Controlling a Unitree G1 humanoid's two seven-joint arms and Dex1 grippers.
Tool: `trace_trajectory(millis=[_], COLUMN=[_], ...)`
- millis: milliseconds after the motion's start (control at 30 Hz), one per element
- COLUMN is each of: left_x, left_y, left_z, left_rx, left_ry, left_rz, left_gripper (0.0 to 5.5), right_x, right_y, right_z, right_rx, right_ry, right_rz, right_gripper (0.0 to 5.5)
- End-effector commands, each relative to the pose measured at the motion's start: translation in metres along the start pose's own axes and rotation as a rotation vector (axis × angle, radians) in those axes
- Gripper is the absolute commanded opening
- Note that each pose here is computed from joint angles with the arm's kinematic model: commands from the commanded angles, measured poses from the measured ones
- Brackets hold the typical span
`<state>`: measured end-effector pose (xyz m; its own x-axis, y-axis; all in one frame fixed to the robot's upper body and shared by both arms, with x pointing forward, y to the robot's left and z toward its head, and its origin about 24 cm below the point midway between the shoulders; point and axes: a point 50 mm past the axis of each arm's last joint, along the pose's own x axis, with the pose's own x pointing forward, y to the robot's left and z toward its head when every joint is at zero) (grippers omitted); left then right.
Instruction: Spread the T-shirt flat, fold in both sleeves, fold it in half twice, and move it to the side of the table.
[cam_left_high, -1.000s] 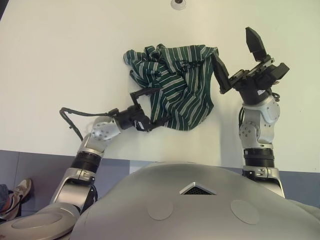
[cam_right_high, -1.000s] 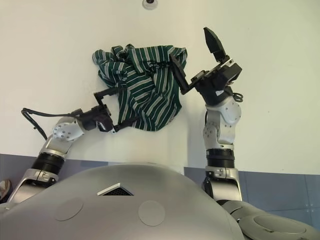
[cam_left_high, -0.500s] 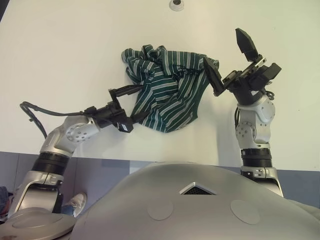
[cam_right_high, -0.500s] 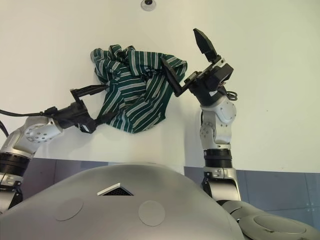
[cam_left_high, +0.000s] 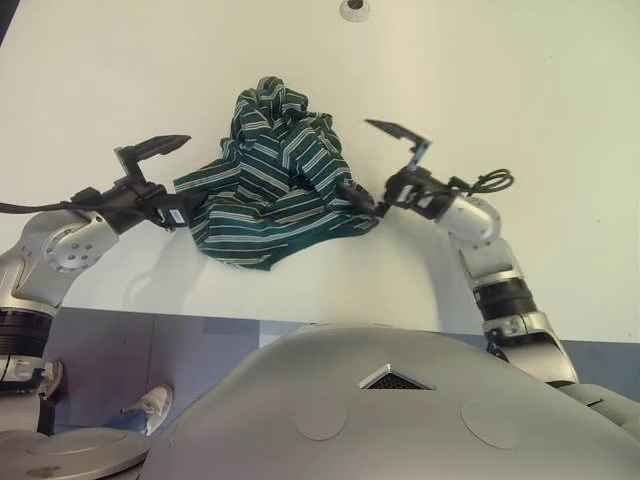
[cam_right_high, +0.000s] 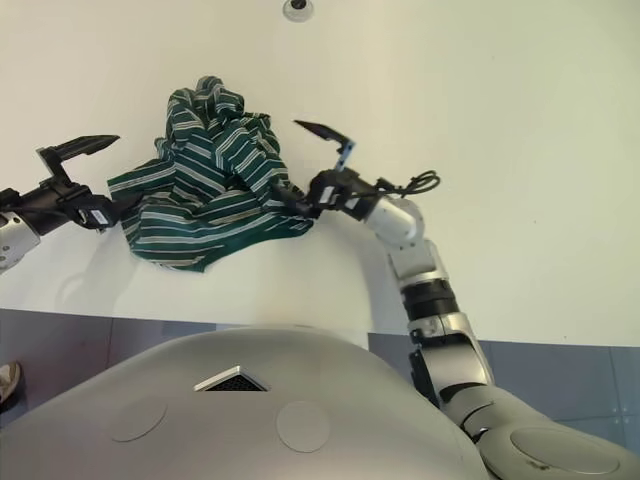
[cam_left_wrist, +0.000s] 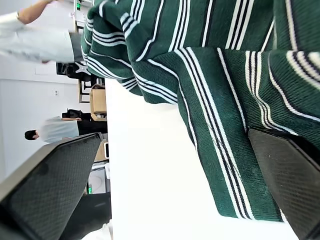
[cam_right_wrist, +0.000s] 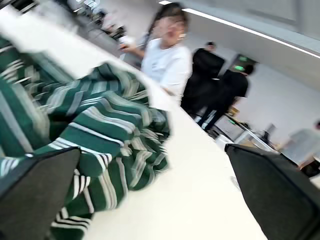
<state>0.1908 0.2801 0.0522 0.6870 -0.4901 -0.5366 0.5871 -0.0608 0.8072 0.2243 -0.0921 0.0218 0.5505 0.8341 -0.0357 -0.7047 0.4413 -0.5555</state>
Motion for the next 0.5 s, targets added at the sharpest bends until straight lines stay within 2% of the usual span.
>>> trace_trajectory(millis=[33,167,333,500], left_x=[0.006,0.011,0.016,0.017], left_y=[-0.059,-0.061,-0.062,-0.053], left_z=[0.005,0.012,0.020,0.028], left_rx=[-0.045,-0.048,-0.054,-0.050], left_ry=[0.048,0.026,-0.001,-0.024], left_rz=[-0.277,-0.283,-0.279,-0.270], left_gripper=[5.37,5.37,5.37,5.37], right_x=[0.029,0.034,0.033,0.030], right_y=[-0.001,0.010,-0.010,-0.013], right_z=[0.012,0.018,-0.003,-0.026], right_rx=[-0.014,-0.019,-0.052,-0.055], right_ry=[-0.036,-0.048,0.108,0.265], right_rz=[-0.051,-0.020,-0.167,-0.212], right_gripper=[5.40,5.40,5.40,5.40])
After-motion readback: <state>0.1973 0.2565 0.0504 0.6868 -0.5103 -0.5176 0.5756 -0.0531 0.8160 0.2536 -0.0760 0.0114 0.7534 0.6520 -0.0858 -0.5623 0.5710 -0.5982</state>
